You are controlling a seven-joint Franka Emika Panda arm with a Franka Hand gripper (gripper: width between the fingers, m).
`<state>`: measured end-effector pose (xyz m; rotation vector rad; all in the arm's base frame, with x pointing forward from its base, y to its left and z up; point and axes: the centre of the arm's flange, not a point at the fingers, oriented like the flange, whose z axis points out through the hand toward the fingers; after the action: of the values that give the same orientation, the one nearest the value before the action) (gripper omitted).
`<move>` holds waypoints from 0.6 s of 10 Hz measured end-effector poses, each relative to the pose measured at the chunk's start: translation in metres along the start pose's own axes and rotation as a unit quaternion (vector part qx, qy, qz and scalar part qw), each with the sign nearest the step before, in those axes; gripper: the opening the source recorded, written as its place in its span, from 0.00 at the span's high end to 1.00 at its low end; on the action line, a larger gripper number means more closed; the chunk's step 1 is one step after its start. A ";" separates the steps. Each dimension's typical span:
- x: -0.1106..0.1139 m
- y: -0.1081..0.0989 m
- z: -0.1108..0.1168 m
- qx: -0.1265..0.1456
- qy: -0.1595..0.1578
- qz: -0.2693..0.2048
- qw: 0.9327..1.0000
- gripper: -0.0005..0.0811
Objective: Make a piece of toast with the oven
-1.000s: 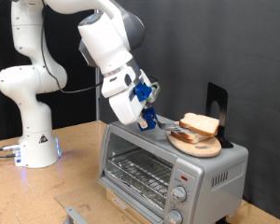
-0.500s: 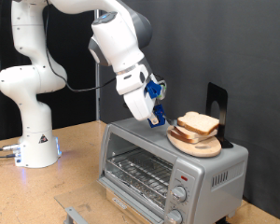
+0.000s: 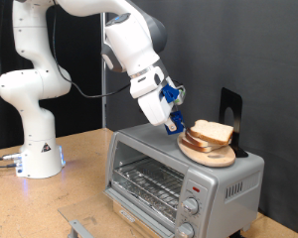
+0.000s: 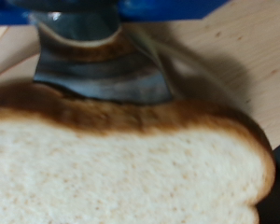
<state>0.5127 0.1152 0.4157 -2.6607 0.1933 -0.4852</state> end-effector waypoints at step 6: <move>-0.011 0.013 -0.002 0.025 0.042 0.001 0.999 0.39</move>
<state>0.5007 0.1048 0.4087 -2.5930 0.2063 -0.5938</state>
